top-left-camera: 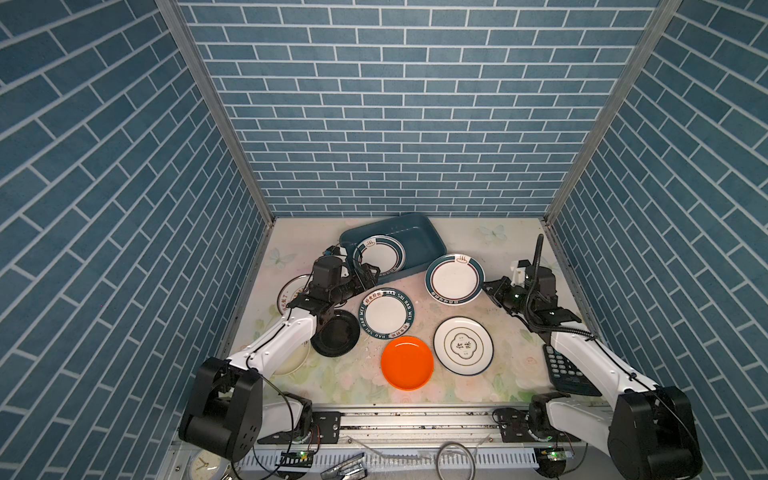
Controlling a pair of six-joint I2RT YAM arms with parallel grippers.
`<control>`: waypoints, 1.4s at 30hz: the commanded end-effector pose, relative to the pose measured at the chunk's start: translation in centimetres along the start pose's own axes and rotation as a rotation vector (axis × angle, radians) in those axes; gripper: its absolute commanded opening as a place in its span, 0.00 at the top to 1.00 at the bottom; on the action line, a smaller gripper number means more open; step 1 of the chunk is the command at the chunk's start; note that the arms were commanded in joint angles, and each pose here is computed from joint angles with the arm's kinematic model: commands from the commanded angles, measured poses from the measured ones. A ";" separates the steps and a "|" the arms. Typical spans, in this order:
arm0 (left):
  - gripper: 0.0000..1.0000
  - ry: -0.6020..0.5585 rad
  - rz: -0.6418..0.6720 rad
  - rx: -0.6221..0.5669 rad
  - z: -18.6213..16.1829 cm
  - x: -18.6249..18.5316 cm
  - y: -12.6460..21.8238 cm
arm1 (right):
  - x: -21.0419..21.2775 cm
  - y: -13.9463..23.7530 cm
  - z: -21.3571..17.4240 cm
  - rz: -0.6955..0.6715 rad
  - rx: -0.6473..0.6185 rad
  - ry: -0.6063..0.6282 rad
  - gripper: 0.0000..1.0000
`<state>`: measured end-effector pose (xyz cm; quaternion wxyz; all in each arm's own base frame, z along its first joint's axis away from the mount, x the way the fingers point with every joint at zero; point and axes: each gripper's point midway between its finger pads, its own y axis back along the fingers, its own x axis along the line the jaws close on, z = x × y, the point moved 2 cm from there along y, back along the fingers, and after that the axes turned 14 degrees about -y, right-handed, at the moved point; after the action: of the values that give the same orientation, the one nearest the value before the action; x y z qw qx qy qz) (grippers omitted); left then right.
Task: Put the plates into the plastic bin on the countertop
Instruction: 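Grip and lift the green-rimmed plate rim with the right gripper, then carry the upright plate toward the left gripper while the left gripper reaches it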
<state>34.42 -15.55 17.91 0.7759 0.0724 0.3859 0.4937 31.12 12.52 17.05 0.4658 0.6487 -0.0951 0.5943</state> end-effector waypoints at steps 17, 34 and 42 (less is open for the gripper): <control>0.00 -0.014 -0.149 0.015 -0.2 -3.6 -2.0 | 3.5 -0.1 -2.9 0.168 0.087 -0.068 1.00; 0.26 0.005 -0.376 0.013 -1.4 -8.8 -4.4 | 5.4 -0.5 -4.4 0.233 0.127 -0.057 1.00; 0.46 0.024 -0.425 0.028 -1.6 -9.6 -5.0 | 5.6 -0.9 -4.8 0.238 0.134 -0.057 1.00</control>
<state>34.70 -25.52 18.44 0.8459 0.0085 0.4148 0.3352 29.57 18.42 19.25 0.3623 0.6828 -0.1189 0.6232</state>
